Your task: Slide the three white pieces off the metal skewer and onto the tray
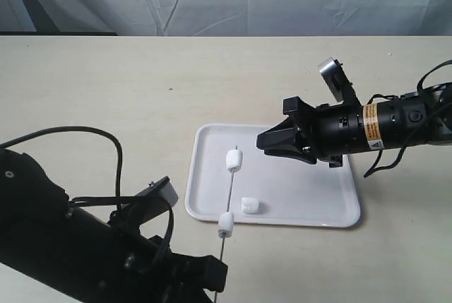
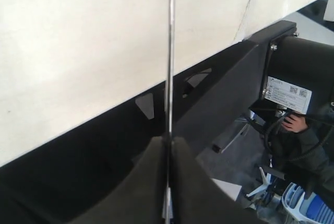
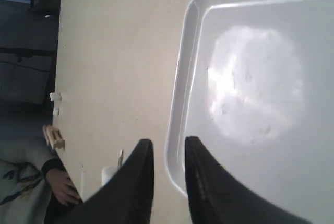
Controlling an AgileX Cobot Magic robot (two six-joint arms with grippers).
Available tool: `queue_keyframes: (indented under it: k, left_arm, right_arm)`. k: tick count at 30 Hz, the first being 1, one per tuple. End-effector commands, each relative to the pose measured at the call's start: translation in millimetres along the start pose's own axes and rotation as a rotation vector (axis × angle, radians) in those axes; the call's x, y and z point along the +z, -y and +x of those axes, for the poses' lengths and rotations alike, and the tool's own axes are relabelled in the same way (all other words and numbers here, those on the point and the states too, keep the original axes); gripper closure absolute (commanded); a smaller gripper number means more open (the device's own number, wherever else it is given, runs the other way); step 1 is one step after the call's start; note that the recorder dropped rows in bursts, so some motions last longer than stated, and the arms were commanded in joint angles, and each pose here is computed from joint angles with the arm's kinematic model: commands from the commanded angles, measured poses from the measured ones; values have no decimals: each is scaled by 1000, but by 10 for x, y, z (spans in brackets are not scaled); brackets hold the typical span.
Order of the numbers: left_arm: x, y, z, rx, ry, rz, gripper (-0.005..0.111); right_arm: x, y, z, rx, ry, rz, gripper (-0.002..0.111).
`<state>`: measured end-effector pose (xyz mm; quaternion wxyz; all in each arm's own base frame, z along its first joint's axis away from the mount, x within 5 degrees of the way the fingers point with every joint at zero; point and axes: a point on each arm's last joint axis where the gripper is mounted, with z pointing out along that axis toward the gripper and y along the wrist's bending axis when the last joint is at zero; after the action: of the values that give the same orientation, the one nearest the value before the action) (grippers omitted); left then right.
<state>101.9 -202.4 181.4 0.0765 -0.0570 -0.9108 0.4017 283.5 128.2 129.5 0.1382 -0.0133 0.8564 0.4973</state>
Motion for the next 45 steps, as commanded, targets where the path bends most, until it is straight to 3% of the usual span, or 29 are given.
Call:
queue_keyframes:
  k: [1, 9, 30, 45]
  left_arm:
    - [-50, -36, -27, -20, 8, -6, 107]
    - [-67, -53, -32, -5, -5, -9, 107]
    - [-68, -41, 2, 29, -42, 4, 107]
    - [-67, -24, 26, 52, -66, 22, 107]
  right_arm:
    - [-16, -46, 30, 49, -54, -58, 86]
    - [41, -165, 105, 35, -109, -138, 86]
    - [207, -204, 197, -40, -127, -64, 86]
    - [300, -315, 267, -92, -147, -110, 86]
